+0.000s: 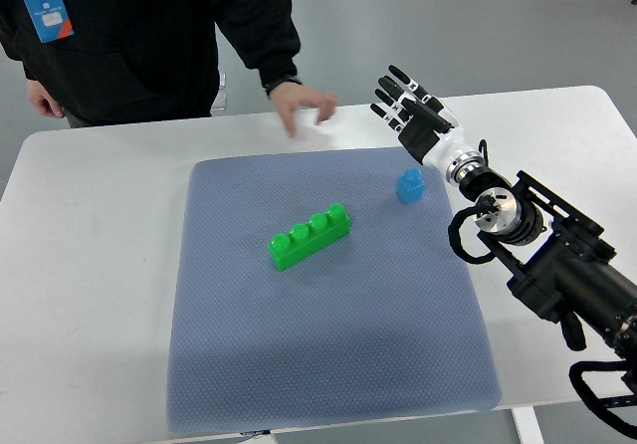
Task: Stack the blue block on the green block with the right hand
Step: 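Move the right hand over the small blue block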
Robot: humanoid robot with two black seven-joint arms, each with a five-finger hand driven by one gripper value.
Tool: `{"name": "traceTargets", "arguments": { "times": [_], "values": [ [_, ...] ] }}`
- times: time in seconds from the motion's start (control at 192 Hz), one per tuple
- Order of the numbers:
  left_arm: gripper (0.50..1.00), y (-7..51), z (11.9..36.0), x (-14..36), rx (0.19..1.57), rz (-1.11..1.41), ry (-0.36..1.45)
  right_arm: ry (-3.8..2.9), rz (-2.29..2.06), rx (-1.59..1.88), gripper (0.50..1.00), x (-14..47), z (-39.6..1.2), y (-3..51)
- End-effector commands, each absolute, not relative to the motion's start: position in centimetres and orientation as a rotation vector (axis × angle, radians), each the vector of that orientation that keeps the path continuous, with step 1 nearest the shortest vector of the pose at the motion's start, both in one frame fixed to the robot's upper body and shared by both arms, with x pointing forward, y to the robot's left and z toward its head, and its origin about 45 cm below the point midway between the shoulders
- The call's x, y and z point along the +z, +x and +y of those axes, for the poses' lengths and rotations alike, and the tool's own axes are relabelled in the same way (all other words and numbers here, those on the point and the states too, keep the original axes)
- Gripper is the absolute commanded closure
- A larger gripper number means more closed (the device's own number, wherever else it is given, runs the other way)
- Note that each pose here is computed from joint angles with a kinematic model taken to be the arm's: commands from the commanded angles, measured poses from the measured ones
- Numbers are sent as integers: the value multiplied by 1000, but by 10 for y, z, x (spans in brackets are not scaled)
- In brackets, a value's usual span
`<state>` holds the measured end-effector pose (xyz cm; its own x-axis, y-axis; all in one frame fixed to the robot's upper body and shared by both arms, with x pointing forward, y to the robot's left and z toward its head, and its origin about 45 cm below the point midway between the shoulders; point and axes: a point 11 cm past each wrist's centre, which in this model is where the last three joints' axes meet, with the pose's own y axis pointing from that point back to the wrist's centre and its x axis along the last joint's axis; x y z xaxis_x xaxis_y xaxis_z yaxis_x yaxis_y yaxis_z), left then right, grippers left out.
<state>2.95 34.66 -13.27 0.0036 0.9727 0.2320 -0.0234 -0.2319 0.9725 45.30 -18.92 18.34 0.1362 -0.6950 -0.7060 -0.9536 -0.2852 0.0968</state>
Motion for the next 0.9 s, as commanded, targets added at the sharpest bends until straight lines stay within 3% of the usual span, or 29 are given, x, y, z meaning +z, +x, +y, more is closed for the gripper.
{"name": "traceTargets", "arguments": {
  "times": [0.0, 0.543, 0.877, 0.892],
  "values": [
    [500, 29, 347, -133, 1385, 1068, 1365, -2042, 1589, 938, 579, 183, -190, 453],
    [500, 29, 347, -133, 1385, 1068, 1365, -2227, 1600, 802, 579, 192, -201, 455],
    [500, 30, 344, -133, 1366, 1081, 1347, -2983, 1439, 160, 581, 250, -213, 468],
    [500, 29, 341, -134, 1349, 1091, 1333, -3167, 1342, -53, 581, 269, -213, 471]
  ]
}}
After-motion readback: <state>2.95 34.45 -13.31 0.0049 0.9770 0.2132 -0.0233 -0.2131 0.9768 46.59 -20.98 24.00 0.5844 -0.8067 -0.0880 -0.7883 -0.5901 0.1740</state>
